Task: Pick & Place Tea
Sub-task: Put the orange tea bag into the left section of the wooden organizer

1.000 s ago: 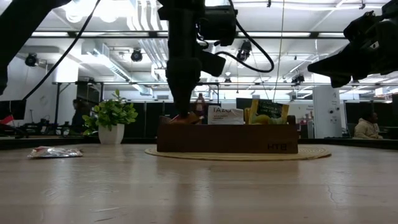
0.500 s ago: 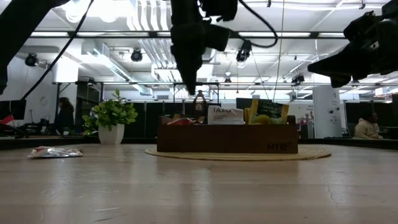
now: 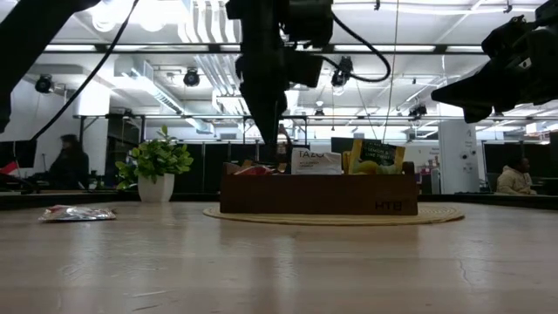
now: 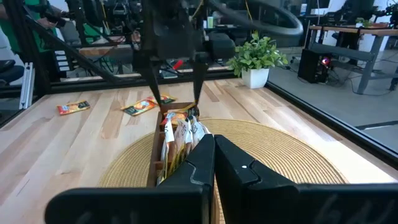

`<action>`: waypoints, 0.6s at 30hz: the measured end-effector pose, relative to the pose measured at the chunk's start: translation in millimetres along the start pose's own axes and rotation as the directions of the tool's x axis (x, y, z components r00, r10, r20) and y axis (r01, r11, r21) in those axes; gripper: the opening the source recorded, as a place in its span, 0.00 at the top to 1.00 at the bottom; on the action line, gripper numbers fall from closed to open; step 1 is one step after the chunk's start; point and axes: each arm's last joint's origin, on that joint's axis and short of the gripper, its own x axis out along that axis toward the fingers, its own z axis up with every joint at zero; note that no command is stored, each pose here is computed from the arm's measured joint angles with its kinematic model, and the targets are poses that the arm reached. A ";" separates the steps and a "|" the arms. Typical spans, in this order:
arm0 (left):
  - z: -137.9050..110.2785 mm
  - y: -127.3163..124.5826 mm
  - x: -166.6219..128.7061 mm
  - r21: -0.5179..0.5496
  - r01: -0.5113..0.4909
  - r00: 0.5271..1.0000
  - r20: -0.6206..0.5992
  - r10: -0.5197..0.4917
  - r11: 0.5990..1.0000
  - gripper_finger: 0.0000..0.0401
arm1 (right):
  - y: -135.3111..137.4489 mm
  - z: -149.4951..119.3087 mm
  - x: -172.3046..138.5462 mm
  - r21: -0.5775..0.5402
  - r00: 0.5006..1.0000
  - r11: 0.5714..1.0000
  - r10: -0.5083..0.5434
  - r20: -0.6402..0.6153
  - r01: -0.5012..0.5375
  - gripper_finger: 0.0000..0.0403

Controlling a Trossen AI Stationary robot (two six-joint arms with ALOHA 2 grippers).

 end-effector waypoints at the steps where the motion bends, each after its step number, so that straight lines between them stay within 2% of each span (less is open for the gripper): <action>1: -0.5 0.6 2.6 0.000 -0.011 1.000 -0.001 0.011 1.000 0.29 | 0.0 0.0 0.0 0.000 1.000 1.000 0.000 0.000 0.000 0.98; 11: -7.3 4.0 27.9 0.008 -0.050 0.999 -0.017 0.050 0.999 0.29 | 0.0 -0.2 0.0 0.000 1.000 1.000 0.000 -0.001 0.000 0.98; 18: -7.1 8.7 43.9 0.000 -0.228 0.973 0.024 0.228 0.974 0.29 | 0.0 0.0 0.0 0.000 1.000 1.000 0.000 0.000 0.000 0.98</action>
